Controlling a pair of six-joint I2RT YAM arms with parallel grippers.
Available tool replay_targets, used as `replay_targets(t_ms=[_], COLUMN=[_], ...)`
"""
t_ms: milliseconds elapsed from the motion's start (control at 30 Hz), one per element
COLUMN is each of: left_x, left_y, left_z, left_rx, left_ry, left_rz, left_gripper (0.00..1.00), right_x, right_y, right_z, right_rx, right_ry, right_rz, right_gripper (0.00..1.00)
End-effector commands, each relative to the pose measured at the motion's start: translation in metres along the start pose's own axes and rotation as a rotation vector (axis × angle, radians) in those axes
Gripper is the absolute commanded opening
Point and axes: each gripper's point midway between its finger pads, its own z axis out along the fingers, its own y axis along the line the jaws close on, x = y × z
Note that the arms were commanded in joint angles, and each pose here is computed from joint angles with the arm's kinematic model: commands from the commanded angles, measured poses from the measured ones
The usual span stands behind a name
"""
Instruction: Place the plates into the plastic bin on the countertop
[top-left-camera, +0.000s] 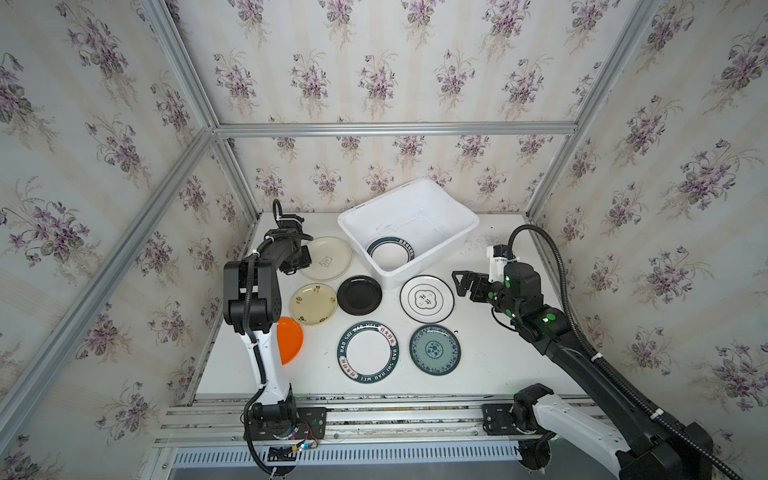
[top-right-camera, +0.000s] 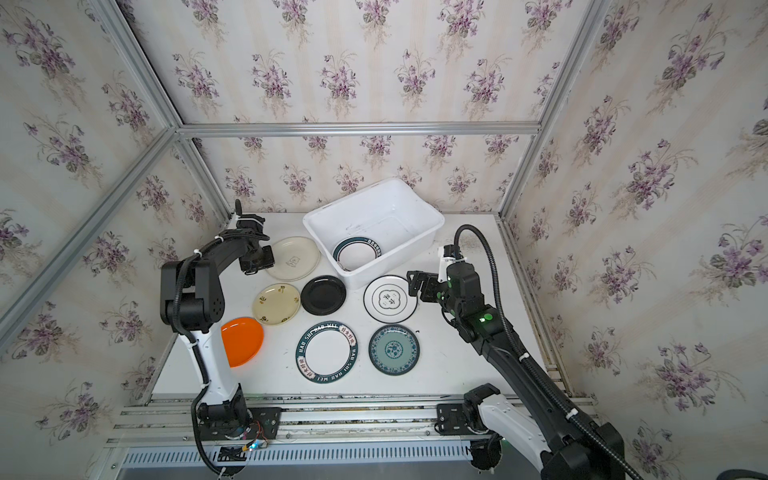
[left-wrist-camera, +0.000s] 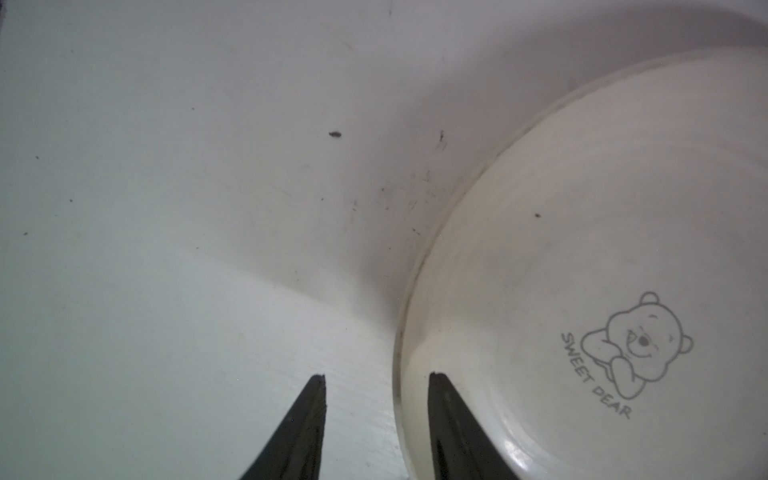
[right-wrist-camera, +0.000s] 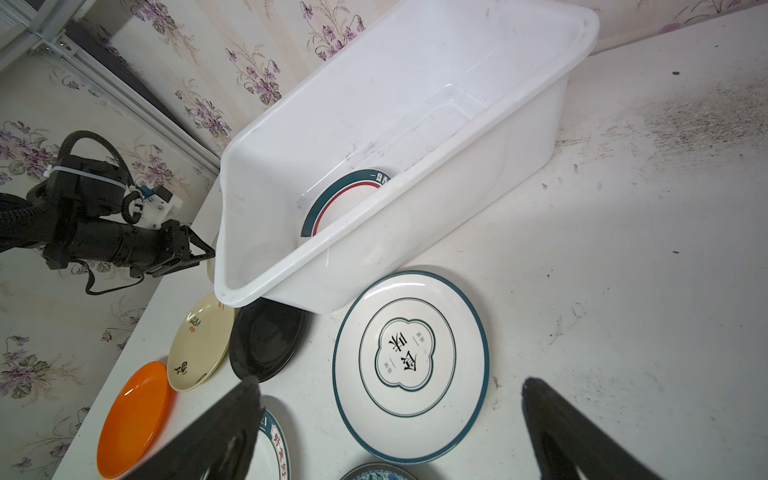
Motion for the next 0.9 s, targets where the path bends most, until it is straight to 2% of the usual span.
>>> replay_targets(t_ms=[0,133,267,533,867], left_x=[0.002,0.001,0.001,0.002,0.001], left_y=[0.004,0.005,0.003,-0.001,-0.005], left_z=[-0.001,0.000,0.000,0.001,0.003], left_rx=[-0.027,-0.055,-0.083,-0.115,-0.126], left_ry=[0.026,0.040,0.050,0.069,0.106], left_rz=[0.018,0.044,0.071,0.110,0.149], left_gripper=[0.44,0.42,0.36,0.36,0.30], right_x=[-0.012,-0.014,-0.014,-0.016,-0.022], right_y=[0.002,0.001,-0.001,-0.004,-0.008], right_z=[-0.003,-0.005,-0.005,-0.008,-0.017], right_rx=[0.003,0.013,0.025,0.042,0.067], right_ry=[-0.041,-0.048,-0.053,-0.059,-0.090], right_rz=[0.003,0.001,0.003,-0.003,-0.018], right_gripper=[1.00,0.99,1.00,0.99,0.99])
